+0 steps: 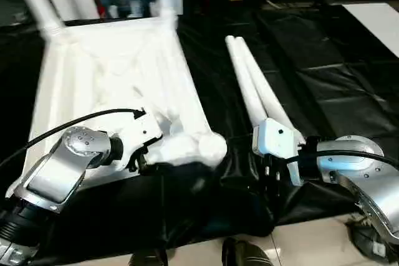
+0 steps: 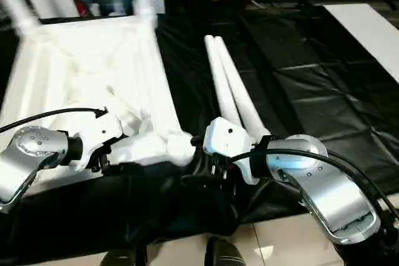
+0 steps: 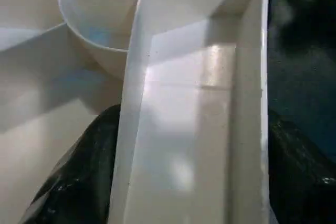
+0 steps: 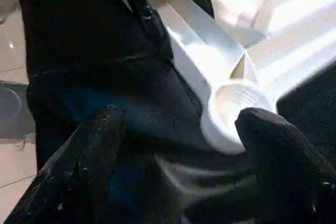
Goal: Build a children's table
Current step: Rotate table base, then pick table leg
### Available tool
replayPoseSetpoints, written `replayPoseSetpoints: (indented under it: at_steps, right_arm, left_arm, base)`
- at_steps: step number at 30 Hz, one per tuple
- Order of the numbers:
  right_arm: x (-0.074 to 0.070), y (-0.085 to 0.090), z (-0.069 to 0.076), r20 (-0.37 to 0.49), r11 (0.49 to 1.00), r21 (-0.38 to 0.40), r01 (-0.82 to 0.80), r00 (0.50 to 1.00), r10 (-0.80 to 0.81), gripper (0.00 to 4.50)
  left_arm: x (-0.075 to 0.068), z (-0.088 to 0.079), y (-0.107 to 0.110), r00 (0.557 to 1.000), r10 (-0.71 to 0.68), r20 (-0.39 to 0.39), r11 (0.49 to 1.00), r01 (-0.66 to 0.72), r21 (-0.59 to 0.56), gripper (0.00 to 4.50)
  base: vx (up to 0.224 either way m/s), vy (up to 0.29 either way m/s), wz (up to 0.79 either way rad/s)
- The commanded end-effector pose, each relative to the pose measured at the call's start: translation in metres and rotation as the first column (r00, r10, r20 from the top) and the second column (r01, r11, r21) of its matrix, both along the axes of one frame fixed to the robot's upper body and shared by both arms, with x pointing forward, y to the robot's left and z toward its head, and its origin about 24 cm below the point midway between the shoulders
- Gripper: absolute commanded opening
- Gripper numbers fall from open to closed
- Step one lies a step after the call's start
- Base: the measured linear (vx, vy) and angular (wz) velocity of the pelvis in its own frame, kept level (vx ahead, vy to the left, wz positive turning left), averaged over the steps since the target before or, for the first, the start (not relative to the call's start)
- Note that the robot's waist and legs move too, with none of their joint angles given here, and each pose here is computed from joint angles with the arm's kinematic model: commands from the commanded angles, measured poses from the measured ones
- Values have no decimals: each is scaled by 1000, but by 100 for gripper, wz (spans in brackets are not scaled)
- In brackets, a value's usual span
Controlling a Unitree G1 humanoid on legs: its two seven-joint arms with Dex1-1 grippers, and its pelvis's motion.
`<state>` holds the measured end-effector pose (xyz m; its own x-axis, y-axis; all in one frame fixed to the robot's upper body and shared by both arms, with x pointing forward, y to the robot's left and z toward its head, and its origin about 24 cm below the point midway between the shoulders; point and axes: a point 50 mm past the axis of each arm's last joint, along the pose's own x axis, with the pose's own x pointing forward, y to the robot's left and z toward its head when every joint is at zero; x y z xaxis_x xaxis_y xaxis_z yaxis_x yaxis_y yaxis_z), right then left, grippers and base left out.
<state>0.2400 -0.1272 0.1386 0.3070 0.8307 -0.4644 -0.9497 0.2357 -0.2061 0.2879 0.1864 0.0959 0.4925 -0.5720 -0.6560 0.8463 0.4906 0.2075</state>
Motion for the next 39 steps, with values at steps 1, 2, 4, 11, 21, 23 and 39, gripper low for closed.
replayPoseSetpoints:
  at_steps: [1, 2, 4, 11, 21, 23, 39]
  right_arm:
    - [3, 0, 2, 21, 1000, -7, 7, 1000, -7, 380]
    - [3, 0, 2, 21, 1000, -8, 7, 1000, -7, 380]
    - [4, -1, 2, 23, 1000, -11, 9, 1000, -8, 380]
    - [5, -1, 2, 28, 1000, -19, 11, 1000, -11, 380]
    - [9, -3, 0, 34, 998, -21, 54, 998, -53, 380]
    - [12, -3, 0, 39, 997, -17, 74, 997, -74, 380]
    - [52, -10, 4, 2, 894, 120, 431, 901, -435, 447]
  left_arm:
    - [6, 7, 30, 985, 159, 72, 984, -165, 73, 336]
    - [6, 7, 33, 983, 169, 76, 981, -175, 82, 334]
    - [7, 8, 42, 977, 195, 87, 974, -203, 104, 332]
    - [3, 15, 41, 985, 27, 172, 997, -38, 60, 322]
    - [-9, 16, 58, 990, -57, 126, 995, 46, 91, 321]
    - [-8, 18, 62, 990, -46, 133, 995, 34, 93, 321]
    - [-15, 81, 79, 982, -8, 188, 991, 33, -132, 450]
  base:
    - [0, 0, 0]
    - [0, 0, 0]
    - [0, 0, 0]
    - [0, 0, 0]
    - [0, 0, 0]
    - [0, 0, 0]
    - [0, 0, 0]
